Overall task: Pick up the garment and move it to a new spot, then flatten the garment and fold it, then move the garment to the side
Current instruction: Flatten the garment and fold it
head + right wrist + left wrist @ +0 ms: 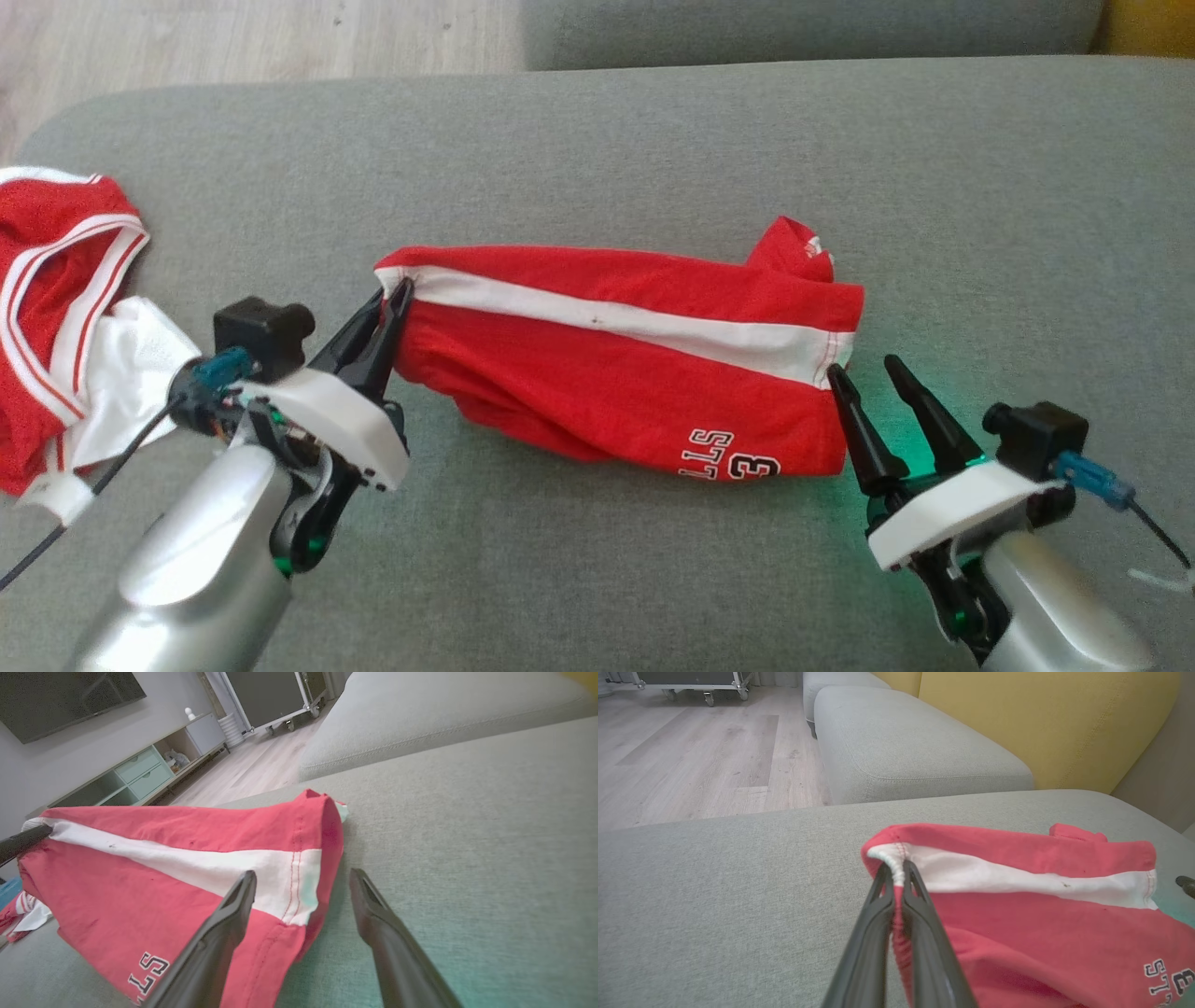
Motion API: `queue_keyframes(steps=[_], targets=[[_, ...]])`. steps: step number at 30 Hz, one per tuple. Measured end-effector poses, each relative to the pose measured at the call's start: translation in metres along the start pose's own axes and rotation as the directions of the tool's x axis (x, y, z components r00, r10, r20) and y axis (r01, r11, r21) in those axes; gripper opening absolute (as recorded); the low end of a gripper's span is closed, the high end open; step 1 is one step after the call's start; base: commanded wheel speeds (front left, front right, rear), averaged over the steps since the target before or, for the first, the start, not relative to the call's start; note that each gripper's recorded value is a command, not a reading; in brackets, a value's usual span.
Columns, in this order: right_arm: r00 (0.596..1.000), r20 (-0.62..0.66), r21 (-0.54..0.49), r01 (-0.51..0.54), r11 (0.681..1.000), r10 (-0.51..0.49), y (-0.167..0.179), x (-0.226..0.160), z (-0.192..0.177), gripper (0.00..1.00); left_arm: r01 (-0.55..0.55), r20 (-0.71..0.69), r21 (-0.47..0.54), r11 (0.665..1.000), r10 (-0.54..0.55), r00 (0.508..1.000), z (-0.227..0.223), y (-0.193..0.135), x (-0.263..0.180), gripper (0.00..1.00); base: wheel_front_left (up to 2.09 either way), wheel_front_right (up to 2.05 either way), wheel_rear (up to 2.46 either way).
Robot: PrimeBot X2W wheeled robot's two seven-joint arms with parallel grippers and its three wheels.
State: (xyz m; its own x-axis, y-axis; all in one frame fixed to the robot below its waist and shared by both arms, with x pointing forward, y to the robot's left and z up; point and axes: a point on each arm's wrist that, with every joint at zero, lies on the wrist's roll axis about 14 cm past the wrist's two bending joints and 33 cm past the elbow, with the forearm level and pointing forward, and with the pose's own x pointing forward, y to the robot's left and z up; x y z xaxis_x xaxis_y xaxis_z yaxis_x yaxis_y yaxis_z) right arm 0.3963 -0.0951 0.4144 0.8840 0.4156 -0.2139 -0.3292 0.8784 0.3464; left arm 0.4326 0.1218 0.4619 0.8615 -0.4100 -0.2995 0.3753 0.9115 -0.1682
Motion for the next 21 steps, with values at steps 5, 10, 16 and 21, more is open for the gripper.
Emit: queue_keyframes(steps=[5,10,16,21], targets=[[0.997,-0.064,0.023,-0.038,0.999,0.039,0.004,0.012,-0.011,1.0,-0.013,0.006,-0.004,1.0,0.013,1.0,0.001,0.005,0.004,0.0,0.0,0.0,0.0],[0.994,-0.088,0.017,-0.068,0.998,0.069,0.01,0.02,-0.013,0.97,-0.015,-0.011,-0.001,1.0,0.015,1.0,-0.003,0.007,0.005,0.0,0.0,0.0,0.0],[0.992,-0.084,-0.004,-0.096,0.995,0.096,0.016,0.024,-0.008,0.0,-0.011,-0.016,-0.001,1.0,0.011,1.0,-0.006,0.006,0.005,0.0,0.0,0.0,0.0],[0.994,-0.021,-0.023,-0.11,0.994,0.11,0.019,0.021,0.015,0.0,0.005,0.023,0.01,1.0,-0.005,1.0,0.003,0.0,0.006,0.0,0.0,0.0,0.0]])
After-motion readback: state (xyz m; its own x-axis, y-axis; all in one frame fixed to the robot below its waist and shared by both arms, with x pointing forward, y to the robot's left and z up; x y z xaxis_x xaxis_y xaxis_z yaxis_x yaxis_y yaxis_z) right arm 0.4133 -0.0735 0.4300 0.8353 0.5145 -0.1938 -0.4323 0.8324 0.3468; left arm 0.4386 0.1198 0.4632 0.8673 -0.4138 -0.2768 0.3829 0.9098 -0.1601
